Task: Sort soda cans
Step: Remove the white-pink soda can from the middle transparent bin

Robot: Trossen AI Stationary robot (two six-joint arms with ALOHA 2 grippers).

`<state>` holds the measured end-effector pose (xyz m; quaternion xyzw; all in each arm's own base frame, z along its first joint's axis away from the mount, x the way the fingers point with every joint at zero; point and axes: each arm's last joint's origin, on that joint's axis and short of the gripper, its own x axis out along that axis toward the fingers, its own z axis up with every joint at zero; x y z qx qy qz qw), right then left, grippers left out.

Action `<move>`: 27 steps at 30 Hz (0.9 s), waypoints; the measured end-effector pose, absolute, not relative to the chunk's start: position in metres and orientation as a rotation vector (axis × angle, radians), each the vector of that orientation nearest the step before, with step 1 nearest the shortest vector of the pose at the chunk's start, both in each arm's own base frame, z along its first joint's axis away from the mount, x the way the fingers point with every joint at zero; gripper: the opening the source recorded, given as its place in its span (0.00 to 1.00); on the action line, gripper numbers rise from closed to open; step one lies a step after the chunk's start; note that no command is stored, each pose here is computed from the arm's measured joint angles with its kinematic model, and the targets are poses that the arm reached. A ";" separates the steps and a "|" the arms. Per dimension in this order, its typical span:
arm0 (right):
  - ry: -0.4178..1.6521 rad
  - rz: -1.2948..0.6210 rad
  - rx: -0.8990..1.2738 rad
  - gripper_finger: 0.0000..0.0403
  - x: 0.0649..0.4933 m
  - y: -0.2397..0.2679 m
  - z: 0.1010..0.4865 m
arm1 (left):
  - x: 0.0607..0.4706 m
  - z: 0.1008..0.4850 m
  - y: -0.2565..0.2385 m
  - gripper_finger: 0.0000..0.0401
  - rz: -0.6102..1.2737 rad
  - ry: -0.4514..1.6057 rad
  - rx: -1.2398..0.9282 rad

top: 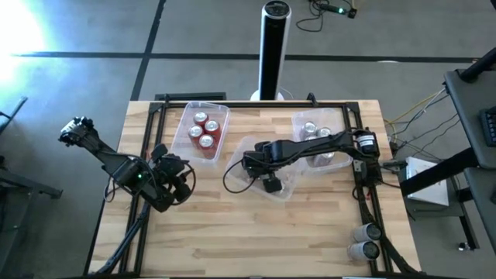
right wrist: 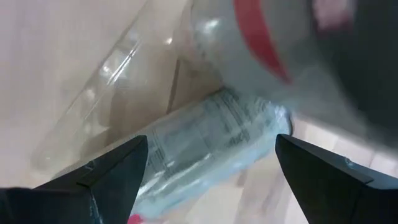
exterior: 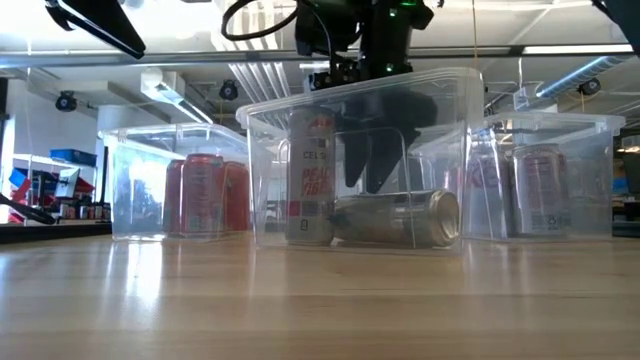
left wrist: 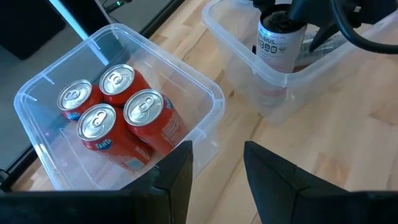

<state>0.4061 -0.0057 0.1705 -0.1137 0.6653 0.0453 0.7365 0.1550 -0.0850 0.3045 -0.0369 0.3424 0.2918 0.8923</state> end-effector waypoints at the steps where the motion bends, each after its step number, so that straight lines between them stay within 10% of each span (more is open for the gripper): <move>1: 1.448 0.108 -0.269 0.87 0.407 -0.005 0.174 | 0.155 0.305 -0.085 0.32 0.605 0.711 -0.077; 27: 1.044 0.240 -0.350 0.88 0.417 0.000 0.237 | 0.158 0.305 -0.087 0.32 0.587 0.687 -0.085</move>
